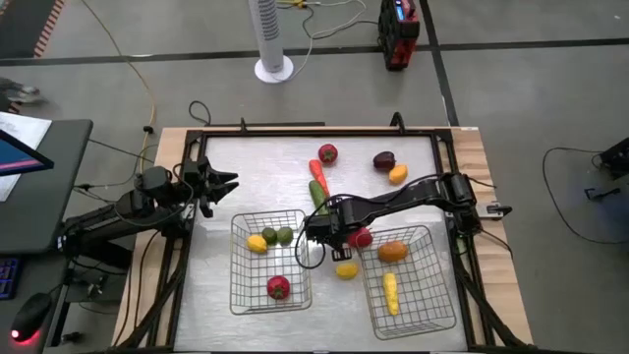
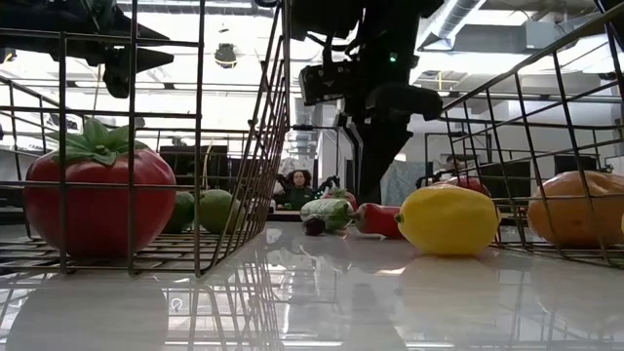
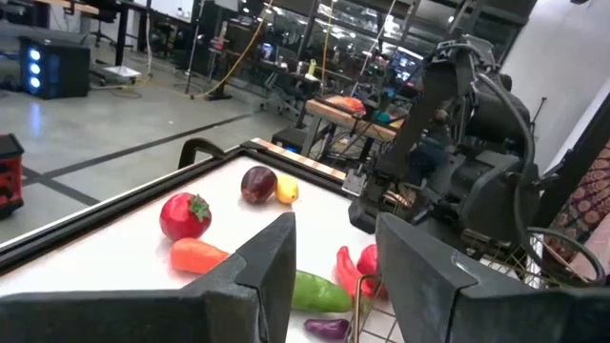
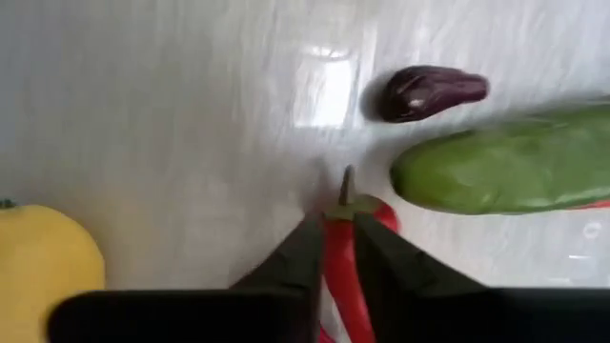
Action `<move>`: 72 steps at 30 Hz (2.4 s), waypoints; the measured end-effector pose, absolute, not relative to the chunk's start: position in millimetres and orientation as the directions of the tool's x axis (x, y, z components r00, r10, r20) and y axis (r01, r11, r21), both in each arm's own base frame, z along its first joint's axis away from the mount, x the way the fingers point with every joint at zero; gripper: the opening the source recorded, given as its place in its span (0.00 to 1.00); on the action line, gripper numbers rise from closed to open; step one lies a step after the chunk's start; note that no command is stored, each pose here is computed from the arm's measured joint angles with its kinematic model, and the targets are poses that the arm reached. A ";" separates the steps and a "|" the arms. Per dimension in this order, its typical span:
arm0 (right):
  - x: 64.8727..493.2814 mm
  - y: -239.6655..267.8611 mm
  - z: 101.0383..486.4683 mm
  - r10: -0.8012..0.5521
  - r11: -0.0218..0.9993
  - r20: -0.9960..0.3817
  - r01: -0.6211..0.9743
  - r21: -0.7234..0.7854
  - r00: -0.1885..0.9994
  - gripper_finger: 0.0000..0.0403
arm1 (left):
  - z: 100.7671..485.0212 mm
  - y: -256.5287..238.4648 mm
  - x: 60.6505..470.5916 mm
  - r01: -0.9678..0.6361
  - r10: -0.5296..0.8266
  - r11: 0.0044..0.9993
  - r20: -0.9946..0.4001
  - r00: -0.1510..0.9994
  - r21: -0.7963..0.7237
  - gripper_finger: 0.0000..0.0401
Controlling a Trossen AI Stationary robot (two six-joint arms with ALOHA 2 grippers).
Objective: Sort produce into baskets
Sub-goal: Put the red chili pepper into the right wire basket
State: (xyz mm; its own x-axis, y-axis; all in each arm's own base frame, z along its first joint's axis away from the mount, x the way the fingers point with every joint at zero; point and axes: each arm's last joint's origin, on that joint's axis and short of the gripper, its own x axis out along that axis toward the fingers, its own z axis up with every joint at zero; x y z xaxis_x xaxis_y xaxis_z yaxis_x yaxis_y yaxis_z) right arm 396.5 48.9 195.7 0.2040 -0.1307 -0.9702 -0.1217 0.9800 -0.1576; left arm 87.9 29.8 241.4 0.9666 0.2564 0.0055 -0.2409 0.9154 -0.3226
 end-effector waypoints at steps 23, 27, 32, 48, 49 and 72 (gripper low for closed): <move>394.5 39.0 163.2 -0.138 0.981 -0.953 -0.092 -0.168 0.270 0.33 | 241.5 30.0 87.8 -0.249 0.265 0.914 0.007 0.964 -0.320 0.33; 396.0 35.4 163.5 -0.141 0.982 -0.949 -0.080 -0.170 0.281 0.12 | 241.6 30.0 87.8 -0.249 0.266 0.914 0.007 0.964 -0.321 0.33; 394.2 32.5 163.1 -0.146 0.982 -0.955 -0.077 -0.172 0.259 0.06 | 241.5 30.0 87.9 -0.249 0.265 0.914 0.006 0.964 -0.320 0.33; 398.9 33.1 177.1 -0.153 0.981 -0.952 -0.075 -0.178 0.265 0.18 | 241.5 30.0 87.8 -0.248 0.264 0.914 0.007 0.964 -0.320 0.33; 398.4 33.4 176.9 -0.141 0.983 -0.956 -0.079 -0.166 0.259 0.22 | 241.5 30.0 87.8 -0.248 0.264 0.914 0.006 0.965 -0.320 0.33; 384.1 30.4 161.3 -0.115 0.990 -0.982 -0.059 -0.125 0.152 0.07 | 241.5 30.0 87.9 -0.248 0.264 0.914 0.006 0.965 -0.321 0.33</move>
